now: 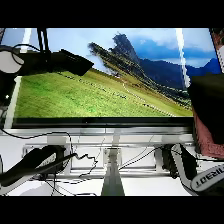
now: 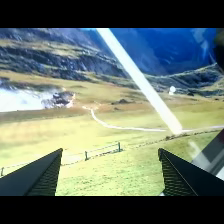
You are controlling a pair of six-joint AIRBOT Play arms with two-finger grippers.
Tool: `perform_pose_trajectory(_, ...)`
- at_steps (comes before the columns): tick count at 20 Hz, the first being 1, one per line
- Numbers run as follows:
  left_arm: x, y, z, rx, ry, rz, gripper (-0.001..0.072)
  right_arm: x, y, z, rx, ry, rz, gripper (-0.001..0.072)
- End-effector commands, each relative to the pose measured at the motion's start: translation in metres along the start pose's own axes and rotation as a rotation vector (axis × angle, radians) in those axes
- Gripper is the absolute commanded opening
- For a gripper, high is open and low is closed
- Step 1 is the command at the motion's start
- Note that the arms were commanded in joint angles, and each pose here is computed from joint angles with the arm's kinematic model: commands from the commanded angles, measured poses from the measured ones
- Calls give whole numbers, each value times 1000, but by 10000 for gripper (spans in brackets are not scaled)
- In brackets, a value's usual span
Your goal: Fold the clothes and pants, and hang the long-sleeved shirts on hangers.
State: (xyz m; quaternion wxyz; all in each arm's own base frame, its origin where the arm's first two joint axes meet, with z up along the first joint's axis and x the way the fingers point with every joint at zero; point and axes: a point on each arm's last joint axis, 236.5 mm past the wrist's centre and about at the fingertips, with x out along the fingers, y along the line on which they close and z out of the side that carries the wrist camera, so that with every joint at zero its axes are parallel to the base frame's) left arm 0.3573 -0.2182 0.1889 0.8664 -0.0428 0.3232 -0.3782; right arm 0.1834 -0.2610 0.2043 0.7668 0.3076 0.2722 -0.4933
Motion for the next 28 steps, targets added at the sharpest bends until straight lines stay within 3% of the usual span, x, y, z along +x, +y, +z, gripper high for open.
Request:
perform_pose_trajectory(1,-8,-3,4,19,-17,10,688,-19,-93,0,226,-13,-269,103)
perform_pose_trajectory(3,-8,-3,4,19,-17,10,688,-19,-102,1,250,-15,-291,415)
perform_pose_trajectory(5,-8,-3,4,19,-17,10,688,-13,-86,3,263,-11,-222,447)
perform_pose_trajectory(6,-8,-3,4,19,-17,10,688,-11,-75,3,265,-5,-176,441)
perform_pose_trajectory(7,-8,-3,4,19,-17,10,688,-8,-62,0,271,18,-120,310)
perform_pose_trajectory(8,-8,-3,4,19,-17,10,688,-4,-45,-4,271,44,-55,95)
perform_pose_trajectory(9,-8,-3,4,19,-17,10,688,-3,-27,-5,260,65,23,41)
perform_pose_trajectory(11,-8,-3,4,19,-17,10,688,-5,23,-9,169,92,200,40)
perform_pose_trajectory(14,-8,-3,4,19,-17,10,688,-16,87,-36,-172,108,349,40)
perform_pose_trajectory(17,-8,-3,4,19,-17,10,688,-24,118,-57,-484,64,356,38)
perform_pose_trajectory(20,-8,-3,4,19,-17,10,688,-24,120,-61,-690,2,261,38)
perform_pose_trajectory(28,-8,-3,4,19,-17,10,688,-35,143,-79,-676,36,371,41)
